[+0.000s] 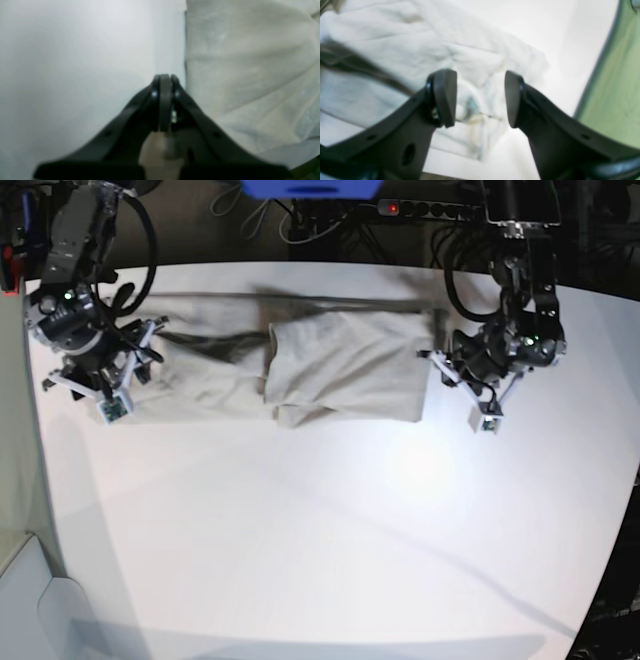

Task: Layout the t-shirt on the table in an organized manner, then fold the t-shirt properly
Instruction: 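Release the strip and move the left gripper to the strip's end, then grasp the strip end with the right gripper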

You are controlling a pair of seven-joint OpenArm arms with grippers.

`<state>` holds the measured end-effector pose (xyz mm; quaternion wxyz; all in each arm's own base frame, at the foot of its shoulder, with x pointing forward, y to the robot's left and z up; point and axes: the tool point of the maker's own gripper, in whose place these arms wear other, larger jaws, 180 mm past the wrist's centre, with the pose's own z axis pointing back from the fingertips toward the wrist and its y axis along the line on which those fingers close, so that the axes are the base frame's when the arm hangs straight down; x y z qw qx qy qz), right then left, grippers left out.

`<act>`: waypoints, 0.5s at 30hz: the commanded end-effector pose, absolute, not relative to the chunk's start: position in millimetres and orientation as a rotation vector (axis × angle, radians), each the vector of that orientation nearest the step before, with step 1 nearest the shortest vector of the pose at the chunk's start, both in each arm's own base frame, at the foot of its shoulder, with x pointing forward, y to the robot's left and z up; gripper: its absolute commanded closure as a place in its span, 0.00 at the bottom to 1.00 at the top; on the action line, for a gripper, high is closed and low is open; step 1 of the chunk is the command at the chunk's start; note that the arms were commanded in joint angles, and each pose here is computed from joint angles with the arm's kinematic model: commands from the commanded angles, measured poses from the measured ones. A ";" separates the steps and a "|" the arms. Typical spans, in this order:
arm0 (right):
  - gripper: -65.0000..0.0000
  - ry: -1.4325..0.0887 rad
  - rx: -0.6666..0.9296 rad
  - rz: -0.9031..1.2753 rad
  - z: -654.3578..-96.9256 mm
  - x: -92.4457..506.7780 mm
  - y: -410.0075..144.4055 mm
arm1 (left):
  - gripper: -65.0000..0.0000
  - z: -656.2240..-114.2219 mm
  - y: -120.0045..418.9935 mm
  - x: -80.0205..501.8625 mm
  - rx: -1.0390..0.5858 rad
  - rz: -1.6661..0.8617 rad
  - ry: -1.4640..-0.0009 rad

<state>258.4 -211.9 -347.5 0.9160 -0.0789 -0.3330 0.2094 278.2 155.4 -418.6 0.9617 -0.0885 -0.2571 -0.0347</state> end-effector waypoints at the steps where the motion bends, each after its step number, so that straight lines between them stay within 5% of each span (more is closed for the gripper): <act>1: 0.52 -0.731 -0.174 0.408 -336.4 266.7 -215.1 | 1.00 -409.4 156.6 287.9 -0.179 -0.072 -0.560; 15: 0.52 -0.709 -0.146 0.180 -352.6 266.9 -244.1 | 1.00 -411.5 155.8 286.4 -0.182 -0.070 -0.596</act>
